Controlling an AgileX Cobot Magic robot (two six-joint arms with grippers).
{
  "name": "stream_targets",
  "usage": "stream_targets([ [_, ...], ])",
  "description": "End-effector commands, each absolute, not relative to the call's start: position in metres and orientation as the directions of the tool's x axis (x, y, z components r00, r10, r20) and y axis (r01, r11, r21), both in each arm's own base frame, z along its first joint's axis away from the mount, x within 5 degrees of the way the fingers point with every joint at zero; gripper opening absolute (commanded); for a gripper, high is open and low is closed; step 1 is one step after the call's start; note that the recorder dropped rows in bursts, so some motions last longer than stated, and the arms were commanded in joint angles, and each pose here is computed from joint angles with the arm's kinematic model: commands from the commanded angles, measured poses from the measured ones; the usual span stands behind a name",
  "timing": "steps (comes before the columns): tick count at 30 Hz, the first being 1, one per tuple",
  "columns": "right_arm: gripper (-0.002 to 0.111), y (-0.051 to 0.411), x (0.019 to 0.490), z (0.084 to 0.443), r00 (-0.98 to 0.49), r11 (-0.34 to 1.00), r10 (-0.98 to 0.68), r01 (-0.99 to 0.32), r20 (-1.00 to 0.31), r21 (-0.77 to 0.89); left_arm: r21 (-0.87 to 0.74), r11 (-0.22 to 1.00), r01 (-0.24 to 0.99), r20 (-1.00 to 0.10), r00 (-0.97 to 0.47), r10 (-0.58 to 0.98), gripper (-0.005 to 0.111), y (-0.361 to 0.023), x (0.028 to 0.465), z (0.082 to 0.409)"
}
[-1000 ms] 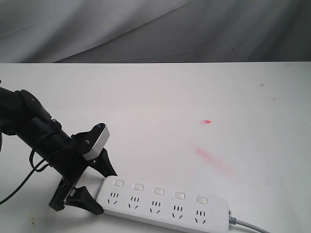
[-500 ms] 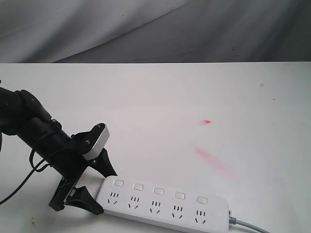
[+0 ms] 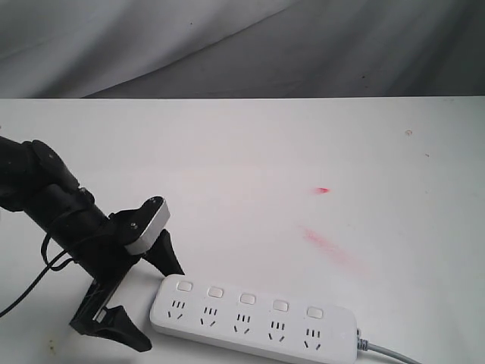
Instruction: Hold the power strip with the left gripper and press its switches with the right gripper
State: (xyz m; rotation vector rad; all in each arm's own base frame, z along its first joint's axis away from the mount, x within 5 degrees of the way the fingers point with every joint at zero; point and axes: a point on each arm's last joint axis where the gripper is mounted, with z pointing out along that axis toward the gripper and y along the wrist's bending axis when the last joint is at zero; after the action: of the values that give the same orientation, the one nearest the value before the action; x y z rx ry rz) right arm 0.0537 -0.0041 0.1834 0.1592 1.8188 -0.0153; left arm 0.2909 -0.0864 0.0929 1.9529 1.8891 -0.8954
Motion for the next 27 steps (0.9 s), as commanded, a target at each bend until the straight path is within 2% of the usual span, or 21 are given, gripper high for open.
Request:
stream_targets([
  [1,0.0,-0.005,0.053,0.183,-0.239,0.99,0.097,0.124,-0.966,0.069,-0.13,-0.078,0.988,-0.507,0.002,0.862,0.104,-0.079,0.292,0.096],
  [9,0.0,-0.005,0.053,0.183,-0.239,0.99,0.097,0.124,-0.966,0.069,0.099,-0.064,0.993,-0.514,0.106,0.851,0.104,-0.079,0.292,0.164],
  [13,0.0,-0.005,0.053,0.183,-0.239,0.99,0.097,0.124,-0.966,0.069,0.212,0.032,0.977,-0.512,0.083,0.855,0.101,-0.076,0.287,0.203],
  [15,0.0,-0.005,0.053,0.183,-0.239,0.99,0.097,0.124,-0.966,0.069,0.261,0.07,0.963,-0.49,0.069,0.869,0.09,-0.073,0.284,0.217],
  [21,0.0,-0.005,0.053,0.183,-0.239,0.99,0.097,0.124,-0.966,0.069,0.364,0.121,0.923,-0.392,0.034,0.92,0.03,-0.059,0.263,0.258],
  [24,0.0,-0.005,0.053,0.183,-0.239,0.99,0.097,0.124,-0.966,0.069,0.423,0.168,0.891,-0.348,-0.011,0.937,0.004,-0.05,0.249,0.278],
  [25,0.0,-0.005,0.053,0.183,-0.239,0.99,0.097,0.124,-0.966,0.069,0.445,0.189,0.875,-0.34,-0.03,0.94,0.0,-0.048,0.244,0.286],
  [27,0.0,-0.005,0.053,0.183,-0.239,0.99,0.097,0.124,-0.966,0.069,0.481,0.247,0.841,-0.352,-0.073,0.933,0.001,-0.044,0.233,0.301],
])
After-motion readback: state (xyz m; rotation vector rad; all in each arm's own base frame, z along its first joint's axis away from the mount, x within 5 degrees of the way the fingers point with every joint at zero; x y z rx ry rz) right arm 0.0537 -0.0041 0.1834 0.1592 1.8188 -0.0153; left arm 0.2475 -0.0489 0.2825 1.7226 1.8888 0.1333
